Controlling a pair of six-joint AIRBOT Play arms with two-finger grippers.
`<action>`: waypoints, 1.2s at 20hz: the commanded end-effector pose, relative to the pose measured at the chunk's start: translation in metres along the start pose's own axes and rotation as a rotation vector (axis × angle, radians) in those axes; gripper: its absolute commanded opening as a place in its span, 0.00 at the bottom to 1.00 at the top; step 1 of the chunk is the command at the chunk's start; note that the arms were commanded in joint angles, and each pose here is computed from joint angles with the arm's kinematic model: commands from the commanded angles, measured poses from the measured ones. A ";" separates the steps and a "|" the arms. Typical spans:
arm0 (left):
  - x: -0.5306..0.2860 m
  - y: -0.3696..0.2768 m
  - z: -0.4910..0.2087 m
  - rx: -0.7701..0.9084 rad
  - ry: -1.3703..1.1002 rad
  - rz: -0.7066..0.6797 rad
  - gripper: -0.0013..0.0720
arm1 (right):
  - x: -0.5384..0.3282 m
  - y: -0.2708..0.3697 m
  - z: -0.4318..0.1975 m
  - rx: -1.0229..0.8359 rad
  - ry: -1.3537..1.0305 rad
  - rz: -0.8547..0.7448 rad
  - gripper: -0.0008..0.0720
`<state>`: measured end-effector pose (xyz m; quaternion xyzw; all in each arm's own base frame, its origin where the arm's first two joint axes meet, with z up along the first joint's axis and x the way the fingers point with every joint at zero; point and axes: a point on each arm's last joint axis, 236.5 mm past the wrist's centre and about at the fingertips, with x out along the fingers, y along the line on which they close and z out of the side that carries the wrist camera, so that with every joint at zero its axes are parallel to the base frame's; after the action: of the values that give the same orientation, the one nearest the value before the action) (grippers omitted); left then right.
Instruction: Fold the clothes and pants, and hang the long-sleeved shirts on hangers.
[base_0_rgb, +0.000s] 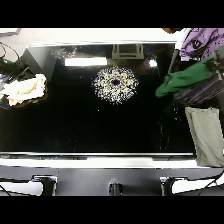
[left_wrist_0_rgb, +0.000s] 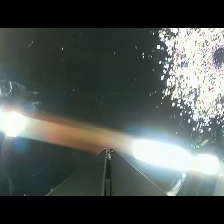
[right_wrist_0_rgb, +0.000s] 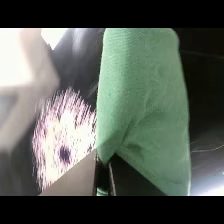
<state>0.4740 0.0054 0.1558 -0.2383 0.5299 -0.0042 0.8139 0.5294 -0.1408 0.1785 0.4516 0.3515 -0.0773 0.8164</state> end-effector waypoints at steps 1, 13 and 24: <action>0.000 0.001 -0.005 -0.001 0.019 0.005 0.04 | -0.037 -0.040 0.044 0.128 -0.144 -0.097 0.05; -0.001 0.004 -0.016 0.026 0.068 0.015 0.04 | -0.129 -0.138 0.030 0.235 -0.222 -0.609 0.05; -0.001 0.005 -0.020 0.049 0.085 0.018 0.04 | -0.195 -0.195 -0.024 0.192 -0.051 -0.984 0.05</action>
<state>0.4561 0.0022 0.1488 -0.2163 0.5639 -0.0181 0.7968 0.3151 -0.2709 0.1698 0.3372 0.4538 -0.4739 0.6751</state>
